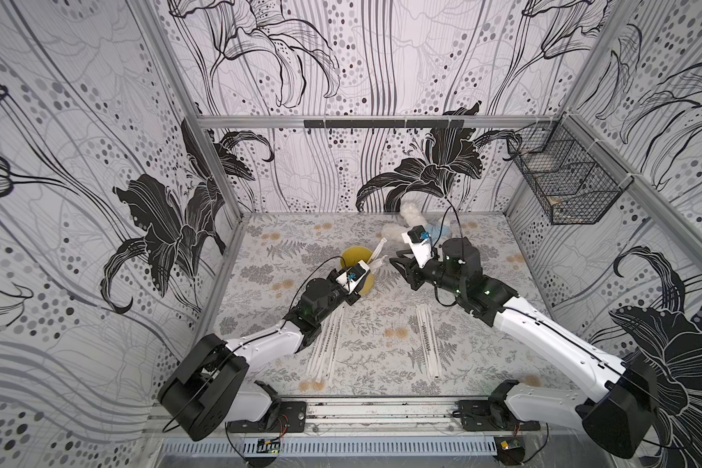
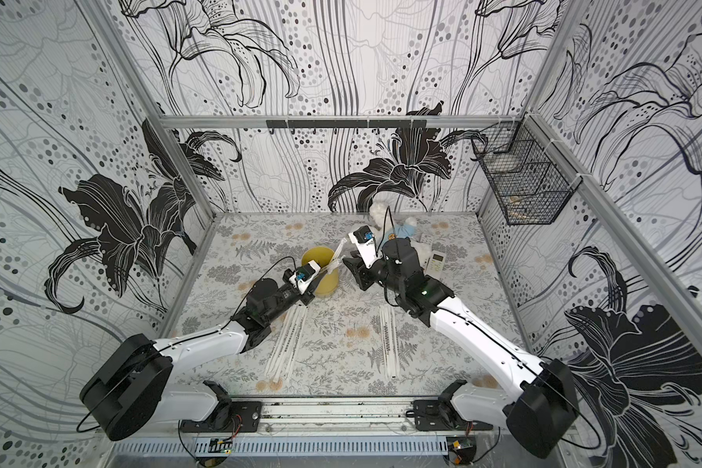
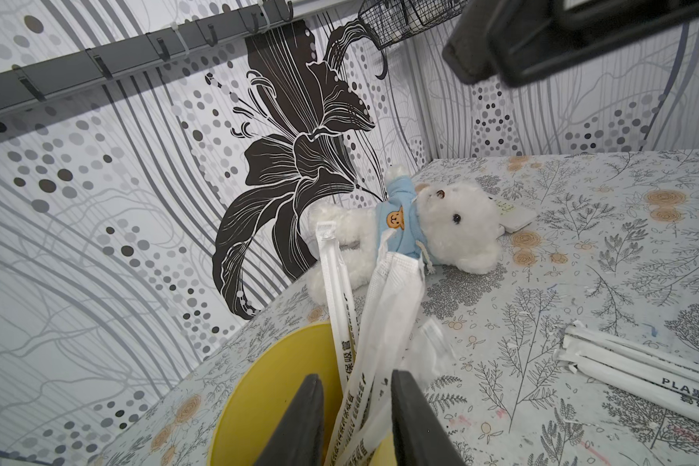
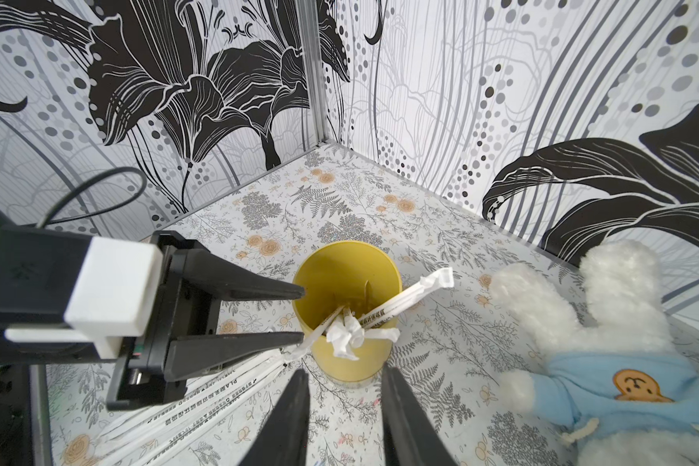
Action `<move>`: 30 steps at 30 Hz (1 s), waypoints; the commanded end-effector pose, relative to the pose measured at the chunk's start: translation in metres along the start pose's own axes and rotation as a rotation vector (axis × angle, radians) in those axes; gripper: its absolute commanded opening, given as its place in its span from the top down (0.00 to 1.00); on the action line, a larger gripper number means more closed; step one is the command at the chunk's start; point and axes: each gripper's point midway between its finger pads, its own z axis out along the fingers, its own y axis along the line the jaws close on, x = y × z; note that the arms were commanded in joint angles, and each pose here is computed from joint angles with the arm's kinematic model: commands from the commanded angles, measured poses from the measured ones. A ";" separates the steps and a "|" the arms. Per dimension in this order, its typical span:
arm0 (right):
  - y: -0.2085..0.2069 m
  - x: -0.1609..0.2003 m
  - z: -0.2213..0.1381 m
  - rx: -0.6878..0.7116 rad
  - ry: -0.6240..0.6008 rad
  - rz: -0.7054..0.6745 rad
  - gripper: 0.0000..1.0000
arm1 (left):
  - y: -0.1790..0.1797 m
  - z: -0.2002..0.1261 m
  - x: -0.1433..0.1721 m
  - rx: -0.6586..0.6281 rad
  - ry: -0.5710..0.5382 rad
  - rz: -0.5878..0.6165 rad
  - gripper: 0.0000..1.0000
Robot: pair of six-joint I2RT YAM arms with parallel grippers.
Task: Take the straws out of the storage container
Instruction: Pick up the straw from the container.
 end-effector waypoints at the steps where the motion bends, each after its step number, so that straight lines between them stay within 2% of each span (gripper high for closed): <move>1: 0.000 -0.002 -0.005 0.008 -0.020 -0.013 0.67 | 0.007 -0.009 -0.006 -0.043 -0.020 0.032 0.66; 10: -0.001 0.000 -0.004 0.014 -0.016 -0.015 0.66 | -0.010 0.006 -0.001 0.056 -0.006 0.033 0.69; 18: -0.003 0.000 -0.006 0.027 -0.011 -0.021 0.67 | -0.013 0.017 0.000 0.070 -0.004 0.046 0.75; 25: -0.004 0.001 -0.005 0.031 -0.009 -0.022 0.67 | -0.005 0.017 -0.004 0.029 -0.011 0.051 0.89; 30: -0.003 0.000 -0.006 0.032 -0.011 -0.024 0.67 | 0.003 0.010 -0.014 -0.007 -0.034 0.046 0.95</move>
